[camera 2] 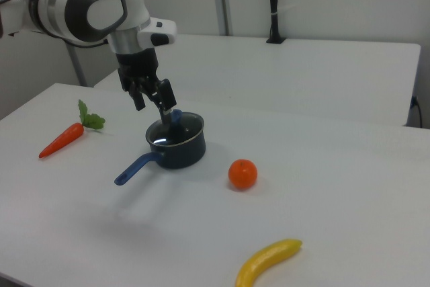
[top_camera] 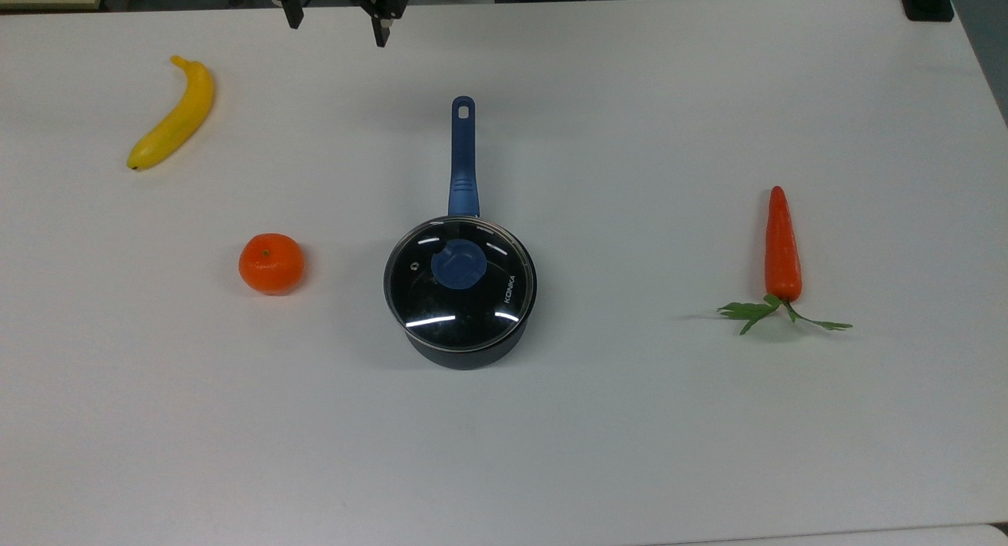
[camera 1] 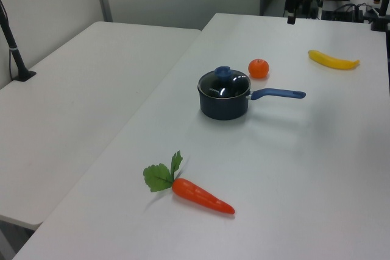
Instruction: Open lid
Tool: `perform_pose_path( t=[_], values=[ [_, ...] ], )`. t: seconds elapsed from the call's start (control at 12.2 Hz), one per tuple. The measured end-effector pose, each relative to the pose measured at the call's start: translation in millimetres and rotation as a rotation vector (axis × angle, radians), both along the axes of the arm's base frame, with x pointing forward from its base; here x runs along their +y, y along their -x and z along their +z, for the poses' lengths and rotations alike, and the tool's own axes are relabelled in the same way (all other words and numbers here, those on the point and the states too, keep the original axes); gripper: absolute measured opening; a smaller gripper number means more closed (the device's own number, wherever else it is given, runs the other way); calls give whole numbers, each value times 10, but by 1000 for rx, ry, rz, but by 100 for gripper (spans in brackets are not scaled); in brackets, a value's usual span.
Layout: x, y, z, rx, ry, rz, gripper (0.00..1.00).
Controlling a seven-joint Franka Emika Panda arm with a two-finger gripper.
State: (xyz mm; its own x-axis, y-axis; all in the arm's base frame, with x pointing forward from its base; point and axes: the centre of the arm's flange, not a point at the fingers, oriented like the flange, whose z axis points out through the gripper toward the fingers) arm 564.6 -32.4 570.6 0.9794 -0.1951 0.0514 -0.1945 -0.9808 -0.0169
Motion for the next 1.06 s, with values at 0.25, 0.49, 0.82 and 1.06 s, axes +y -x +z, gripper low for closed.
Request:
perform_pose_path(
  t=[0.25,0.49,0.82,1.06],
  values=[
    [-2,39,-6,32,-2,0,100],
    [-2,48,28,38,-2,0,100],
    [-2,48,31,38,-2,0,100],
    [-5,48,32,38,-2,0,100]
  ],
)
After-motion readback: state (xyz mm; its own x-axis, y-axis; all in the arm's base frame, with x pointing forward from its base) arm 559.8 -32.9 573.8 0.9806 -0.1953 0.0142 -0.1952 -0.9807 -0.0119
